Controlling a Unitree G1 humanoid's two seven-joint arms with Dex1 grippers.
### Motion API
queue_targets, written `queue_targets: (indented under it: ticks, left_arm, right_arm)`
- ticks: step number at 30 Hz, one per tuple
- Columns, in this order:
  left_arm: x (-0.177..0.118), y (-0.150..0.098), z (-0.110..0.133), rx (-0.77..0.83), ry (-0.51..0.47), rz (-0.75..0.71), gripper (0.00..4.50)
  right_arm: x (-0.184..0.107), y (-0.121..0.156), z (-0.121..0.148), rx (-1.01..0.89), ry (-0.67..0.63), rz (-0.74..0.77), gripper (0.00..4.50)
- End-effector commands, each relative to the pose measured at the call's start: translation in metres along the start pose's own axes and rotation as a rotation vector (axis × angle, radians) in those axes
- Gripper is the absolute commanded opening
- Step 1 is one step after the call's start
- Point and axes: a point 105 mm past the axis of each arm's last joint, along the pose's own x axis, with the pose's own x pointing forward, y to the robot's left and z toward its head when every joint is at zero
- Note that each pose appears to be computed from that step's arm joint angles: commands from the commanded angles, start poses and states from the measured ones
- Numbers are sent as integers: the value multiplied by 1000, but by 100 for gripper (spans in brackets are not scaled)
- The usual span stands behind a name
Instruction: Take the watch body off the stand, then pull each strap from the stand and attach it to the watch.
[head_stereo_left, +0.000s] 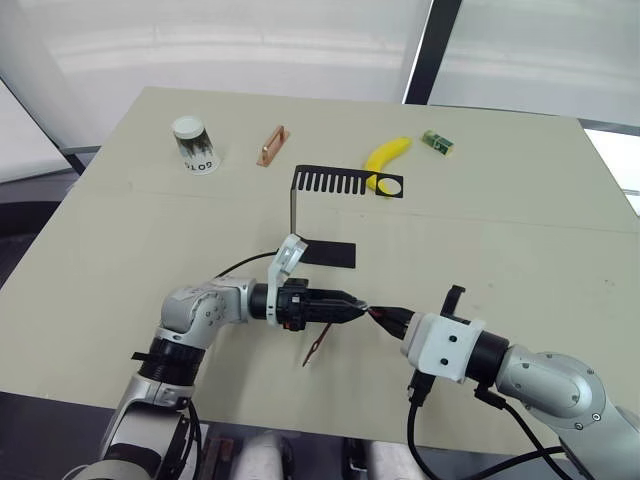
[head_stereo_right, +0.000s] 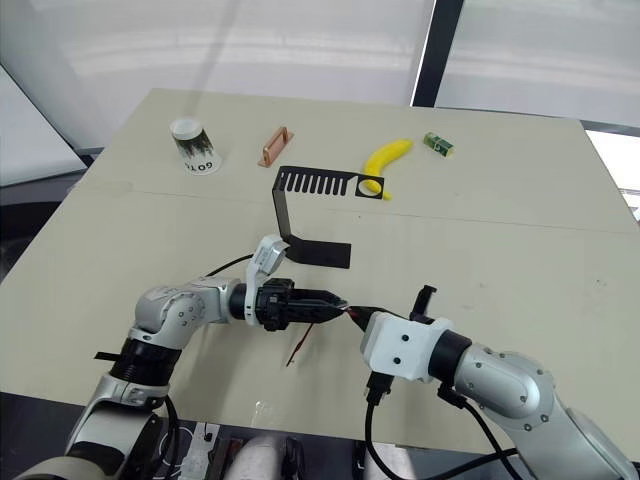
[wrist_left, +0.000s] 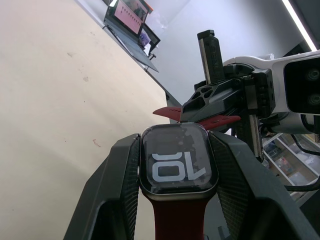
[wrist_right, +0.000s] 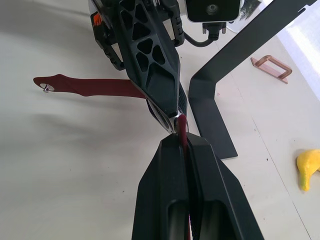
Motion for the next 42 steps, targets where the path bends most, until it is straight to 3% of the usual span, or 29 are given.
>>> queue_targets:
  ticks: [1, 42]
  left_arm:
    - [16, -20, 3, 48, 9, -105, 164]
    - [23, -19, -6, 54, 35, -86, 164]
  right_arm:
    - [-1, 5, 23, -48, -85, 22, 0]
    - [13, 0, 18, -64, -66, 32, 0]
